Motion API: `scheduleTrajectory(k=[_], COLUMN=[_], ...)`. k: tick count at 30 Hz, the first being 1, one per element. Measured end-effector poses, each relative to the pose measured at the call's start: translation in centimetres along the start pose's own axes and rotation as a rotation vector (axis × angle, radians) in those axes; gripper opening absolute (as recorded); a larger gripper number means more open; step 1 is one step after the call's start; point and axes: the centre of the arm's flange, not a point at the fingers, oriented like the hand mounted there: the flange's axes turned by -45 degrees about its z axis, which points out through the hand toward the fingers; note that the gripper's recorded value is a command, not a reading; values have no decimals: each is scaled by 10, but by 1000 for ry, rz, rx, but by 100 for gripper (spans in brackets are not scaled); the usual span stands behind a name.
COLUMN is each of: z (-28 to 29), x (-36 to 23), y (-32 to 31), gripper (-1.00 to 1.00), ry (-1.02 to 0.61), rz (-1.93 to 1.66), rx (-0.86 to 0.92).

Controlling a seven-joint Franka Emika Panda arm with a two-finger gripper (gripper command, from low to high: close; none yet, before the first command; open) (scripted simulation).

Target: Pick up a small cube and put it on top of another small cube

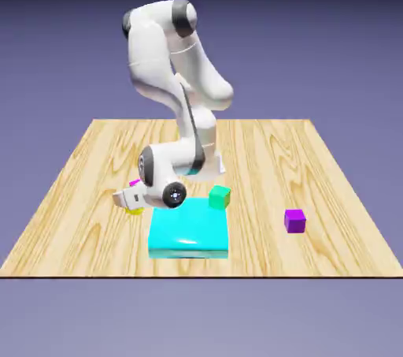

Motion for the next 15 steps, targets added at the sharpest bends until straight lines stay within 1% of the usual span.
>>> scheduleTrajectory(k=[14, 15], z=[23, 24], x=[-4, -5], y=[9, 10], gripper=[-100, 100], ry=[29, 33], rz=[36, 40], rx=[-11, -12])
